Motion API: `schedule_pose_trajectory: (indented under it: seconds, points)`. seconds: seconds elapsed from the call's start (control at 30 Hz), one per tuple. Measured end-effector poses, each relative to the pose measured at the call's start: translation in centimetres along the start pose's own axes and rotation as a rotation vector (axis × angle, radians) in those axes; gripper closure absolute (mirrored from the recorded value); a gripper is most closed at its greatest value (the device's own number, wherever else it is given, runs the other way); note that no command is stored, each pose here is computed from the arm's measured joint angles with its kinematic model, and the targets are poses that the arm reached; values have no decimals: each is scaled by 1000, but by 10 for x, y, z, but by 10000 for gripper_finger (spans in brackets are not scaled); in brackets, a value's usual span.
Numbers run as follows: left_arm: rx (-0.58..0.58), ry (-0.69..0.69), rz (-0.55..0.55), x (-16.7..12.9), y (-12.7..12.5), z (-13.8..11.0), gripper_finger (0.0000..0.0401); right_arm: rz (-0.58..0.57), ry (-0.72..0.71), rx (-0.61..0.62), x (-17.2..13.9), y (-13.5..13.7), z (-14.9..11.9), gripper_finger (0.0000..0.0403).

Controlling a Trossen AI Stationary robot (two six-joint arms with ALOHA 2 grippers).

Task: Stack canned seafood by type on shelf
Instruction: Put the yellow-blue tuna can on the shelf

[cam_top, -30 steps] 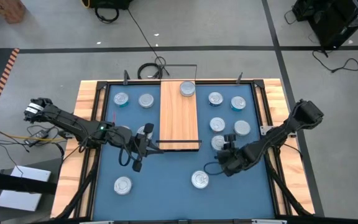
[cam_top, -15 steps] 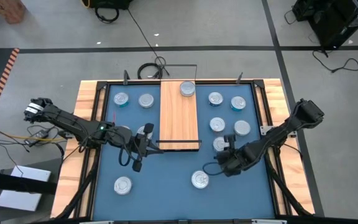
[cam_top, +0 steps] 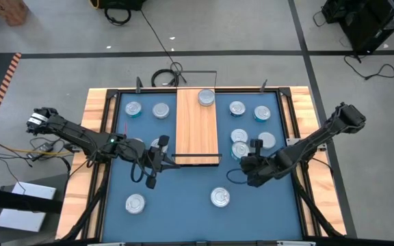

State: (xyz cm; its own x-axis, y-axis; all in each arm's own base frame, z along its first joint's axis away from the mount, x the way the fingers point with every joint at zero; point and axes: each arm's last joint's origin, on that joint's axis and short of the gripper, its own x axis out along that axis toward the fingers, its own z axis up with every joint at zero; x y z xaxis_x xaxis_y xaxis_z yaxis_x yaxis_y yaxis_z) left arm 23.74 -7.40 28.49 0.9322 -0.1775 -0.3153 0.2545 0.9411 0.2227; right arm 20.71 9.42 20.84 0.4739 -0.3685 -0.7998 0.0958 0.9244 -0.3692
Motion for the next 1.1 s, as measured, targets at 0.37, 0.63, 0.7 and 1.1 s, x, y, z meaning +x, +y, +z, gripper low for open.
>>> schedule_pose_trajectory:
  seconds: [0.37,0.63,0.7,1.1]
  points:
    - [-39,-7,-31,0,-1,0,398,-112,-99,-75,17,-45,27,403]
    - [-48,-1,-76,5,1,-3,398,-130,-131,-149,25,-101,54,403]
    - [-45,-2,-77,6,1,-3,398,-108,-149,-183,23,-116,61,403]
    - [-36,-19,-109,6,7,-3,398,98,-90,-448,62,-168,72,403]
